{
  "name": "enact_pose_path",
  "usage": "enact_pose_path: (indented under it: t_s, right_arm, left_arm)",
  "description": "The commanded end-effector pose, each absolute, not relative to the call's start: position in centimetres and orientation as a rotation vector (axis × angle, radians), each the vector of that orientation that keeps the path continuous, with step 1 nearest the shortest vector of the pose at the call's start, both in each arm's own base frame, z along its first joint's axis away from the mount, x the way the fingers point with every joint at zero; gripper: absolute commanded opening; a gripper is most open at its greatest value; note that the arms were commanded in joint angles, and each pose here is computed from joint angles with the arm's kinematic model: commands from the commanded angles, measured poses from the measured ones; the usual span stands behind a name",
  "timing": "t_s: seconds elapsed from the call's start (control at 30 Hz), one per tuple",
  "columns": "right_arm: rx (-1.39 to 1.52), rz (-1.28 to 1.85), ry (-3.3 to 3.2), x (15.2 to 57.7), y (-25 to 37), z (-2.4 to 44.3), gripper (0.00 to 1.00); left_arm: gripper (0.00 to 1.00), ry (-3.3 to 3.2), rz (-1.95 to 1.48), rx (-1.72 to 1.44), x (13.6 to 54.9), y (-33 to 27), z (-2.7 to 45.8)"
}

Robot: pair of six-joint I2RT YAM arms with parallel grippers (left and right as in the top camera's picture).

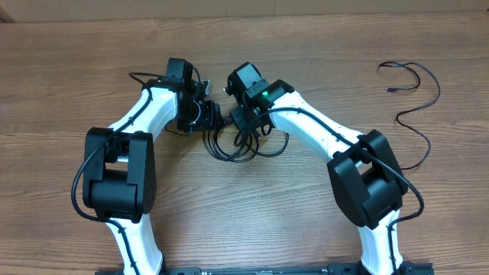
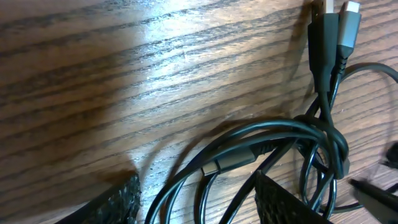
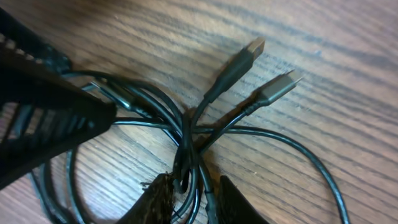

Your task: Untangle cables

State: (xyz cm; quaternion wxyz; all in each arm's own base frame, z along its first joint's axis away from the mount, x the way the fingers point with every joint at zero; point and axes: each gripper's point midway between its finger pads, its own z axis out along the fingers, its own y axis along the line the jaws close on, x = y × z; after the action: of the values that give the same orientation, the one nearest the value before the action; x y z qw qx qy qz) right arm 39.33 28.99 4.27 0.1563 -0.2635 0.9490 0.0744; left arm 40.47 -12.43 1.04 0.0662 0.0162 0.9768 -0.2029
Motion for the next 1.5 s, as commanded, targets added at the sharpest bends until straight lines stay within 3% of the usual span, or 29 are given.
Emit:
enact_pose_path:
  t_s: [0.0,0.23,0.37,0.43,0.67,0.83,0.93,1.03,1.17,1.47]
  right_arm:
    - [-0.796,0.191,2.756,38.3,29.2,2.1,0.25]
    - [-0.791,0.21,2.715,38.9,29.9,1.6,0.27]
    - [-0.791,0.21,2.717,38.8,29.9,1.6,0.18]
    - [-0.792,0.21,2.716,38.9,29.9,1.6,0.05]
    - [-0.807,0.416,2.691,38.3,31.7,4.3,0.04]
    - [-0.859,0.785,2.679,36.7,33.4,5.8,0.04]
    - [-0.838,0.938,2.669,36.7,33.3,6.7,0.04]
    - [-0.795,1.087,2.671,36.7,32.6,7.6,0.04]
    - [-0.779,1.27,2.652,36.2,31.8,8.9,0.04]
    - [-1.001,1.481,2.483,33.9,31.0,10.5,0.04]
  left_arm:
    - [0.62,3.014,-0.536,0.052,39.0,-11.5,-1.2]
    - [0.65,3.015,-0.535,0.052,39.0,-11.5,-1.2]
    - [0.66,3.015,-0.535,0.052,39.0,-11.5,-1.2]
    - [0.66,3.015,-0.535,0.052,39.0,-11.5,-1.2]
    - [0.73,3.032,-0.527,0.0,39.2,-10.2,-0.6]
    - [0.58,2.977,-0.721,0.227,38.8,-11.2,0.7]
    - [0.43,2.929,-0.746,0.394,38.7,-11.5,0.9]
    - [0.41,2.937,-0.702,0.401,38.8,-11.1,0.7]
    - [0.4,2.836,-0.907,0.529,38.3,-13.2,2.3]
    - [0.37,2.294,-1.456,0.763,37.3,-16.8,10.4]
